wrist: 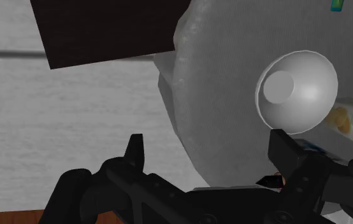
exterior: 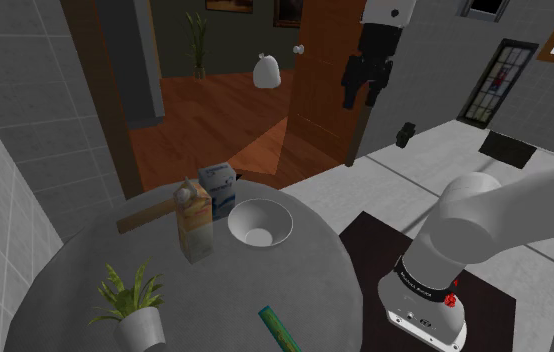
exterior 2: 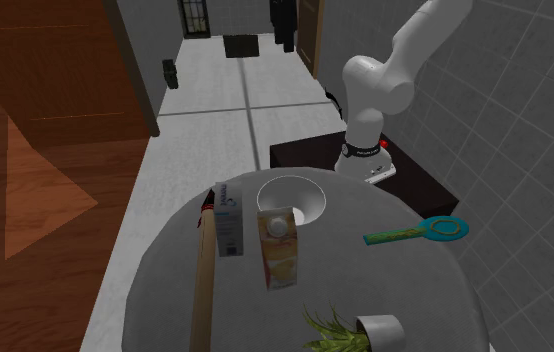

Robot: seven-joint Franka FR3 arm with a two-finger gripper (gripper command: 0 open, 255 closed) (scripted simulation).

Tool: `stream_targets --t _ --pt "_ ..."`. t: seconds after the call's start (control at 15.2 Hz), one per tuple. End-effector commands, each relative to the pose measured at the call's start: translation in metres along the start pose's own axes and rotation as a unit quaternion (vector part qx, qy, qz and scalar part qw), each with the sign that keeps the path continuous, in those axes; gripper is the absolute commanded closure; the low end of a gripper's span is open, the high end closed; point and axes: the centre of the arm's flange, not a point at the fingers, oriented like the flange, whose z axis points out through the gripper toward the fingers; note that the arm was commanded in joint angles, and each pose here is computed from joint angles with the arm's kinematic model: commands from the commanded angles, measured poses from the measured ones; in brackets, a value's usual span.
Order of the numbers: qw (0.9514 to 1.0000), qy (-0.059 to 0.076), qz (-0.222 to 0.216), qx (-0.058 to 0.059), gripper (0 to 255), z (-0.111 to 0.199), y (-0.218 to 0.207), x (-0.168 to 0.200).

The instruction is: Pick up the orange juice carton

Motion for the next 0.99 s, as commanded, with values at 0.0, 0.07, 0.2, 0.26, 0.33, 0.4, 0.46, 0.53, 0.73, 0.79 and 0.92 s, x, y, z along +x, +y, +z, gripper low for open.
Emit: stream_targets --t 0.0,0.07,0.2,0.26,0.33,0.4,0.46,0.53,0.73,0.79,0.92 --pt "1.0000 0.000 0.000 0.000 0 0.000 0.000 0.000" --pt "0.9999 -0.006 -0.002 -0.009 0 0.001 -0.015 0.006" --pt "0.9995 -0.017 -0.005 -0.026 0 0.005 -0.046 0.017" --pt "0.9991 -0.022 -0.007 -0.035 0 0.007 -0.061 0.022" --pt "0.9986 -0.028 -0.009 -0.043 0 0.010 -0.076 0.028" --pt "0.9980 -0.033 -0.011 -0.052 0 0.013 -0.091 0.033" --pt "0.9973 -0.039 -0.013 -0.061 0 0.016 -0.106 0.038" --pt "0.9965 -0.044 -0.014 -0.069 0 0.020 -0.121 0.043" --pt "0.9934 -0.061 -0.020 -0.095 0 0.033 -0.166 0.058" --pt "0.9922 -0.066 -0.021 -0.104 0 0.038 -0.181 0.063" --pt "0.9893 -0.077 -0.025 -0.121 0 0.048 -0.210 0.072"
